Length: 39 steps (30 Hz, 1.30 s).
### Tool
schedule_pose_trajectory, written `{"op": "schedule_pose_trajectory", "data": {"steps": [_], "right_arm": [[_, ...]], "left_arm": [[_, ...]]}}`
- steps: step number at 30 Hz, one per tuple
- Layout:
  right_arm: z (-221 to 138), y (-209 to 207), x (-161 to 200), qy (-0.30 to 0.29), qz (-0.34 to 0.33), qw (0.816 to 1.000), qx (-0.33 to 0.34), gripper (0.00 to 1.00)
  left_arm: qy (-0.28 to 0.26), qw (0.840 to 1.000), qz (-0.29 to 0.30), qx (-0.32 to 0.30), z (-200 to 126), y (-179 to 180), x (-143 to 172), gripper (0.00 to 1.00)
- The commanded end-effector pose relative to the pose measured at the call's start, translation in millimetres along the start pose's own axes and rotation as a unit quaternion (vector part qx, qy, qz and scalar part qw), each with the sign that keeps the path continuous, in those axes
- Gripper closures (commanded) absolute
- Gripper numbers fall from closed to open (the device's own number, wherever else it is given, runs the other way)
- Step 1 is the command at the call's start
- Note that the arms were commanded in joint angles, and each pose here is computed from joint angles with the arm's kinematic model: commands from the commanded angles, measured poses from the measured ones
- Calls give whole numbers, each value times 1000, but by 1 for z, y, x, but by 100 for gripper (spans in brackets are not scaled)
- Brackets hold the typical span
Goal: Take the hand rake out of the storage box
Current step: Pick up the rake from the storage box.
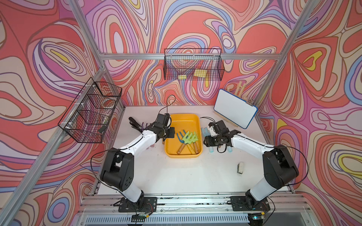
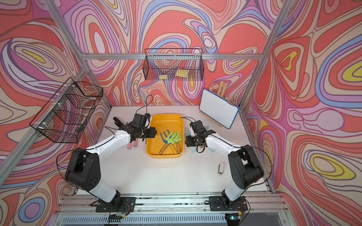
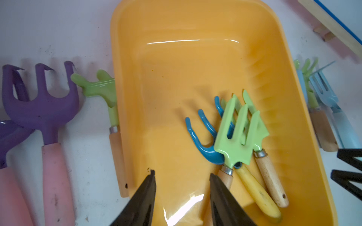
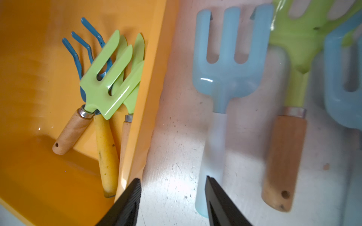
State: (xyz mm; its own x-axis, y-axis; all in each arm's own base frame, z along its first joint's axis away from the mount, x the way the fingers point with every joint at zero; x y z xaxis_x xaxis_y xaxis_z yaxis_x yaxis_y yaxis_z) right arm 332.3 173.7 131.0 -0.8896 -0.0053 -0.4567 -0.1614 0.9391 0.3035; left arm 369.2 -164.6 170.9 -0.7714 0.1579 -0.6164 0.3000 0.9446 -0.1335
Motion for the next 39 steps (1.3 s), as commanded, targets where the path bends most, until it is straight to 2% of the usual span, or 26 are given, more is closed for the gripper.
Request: {"op": "schedule_pose_trajectory", "data": {"steps": [1,6,16,21,27,39], "right_arm": [[-29,-4,-8,-45,-9,999,29,42],[-57,-6,-16,-102,-12,994,41,43],[-81,-9,-16,-166,1,986,33,47],[-75,-8,-13,-161,5,987,24,47],[-76,-7,-13,-163,5,986,16,48],[-75,-6,-12,-161,4,987,13,48]], "left_arm": [[15,998,54,-14,-27,-17,3,50],[60,992,112,0,-26,-38,27,40],[95,987,127,37,-14,-50,44,39],[121,983,133,39,1,-52,51,40],[154,976,149,28,26,-54,56,47],[192,966,175,0,57,-53,59,49]]}}
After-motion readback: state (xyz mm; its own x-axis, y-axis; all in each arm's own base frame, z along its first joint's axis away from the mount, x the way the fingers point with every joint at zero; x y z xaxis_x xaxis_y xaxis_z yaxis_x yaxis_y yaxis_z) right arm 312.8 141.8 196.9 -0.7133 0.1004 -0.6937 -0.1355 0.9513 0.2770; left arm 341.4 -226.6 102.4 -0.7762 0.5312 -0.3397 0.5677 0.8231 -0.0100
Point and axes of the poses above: each gripper's point midway between its finger pads, its own z axis out along the fingers, its own y axis along the line the jaws close on, x = y × z, the point moved 4 cm from there along -z, back along the fingers, and after that the axes turned 6 degrees about z, right-handed, at the moved point
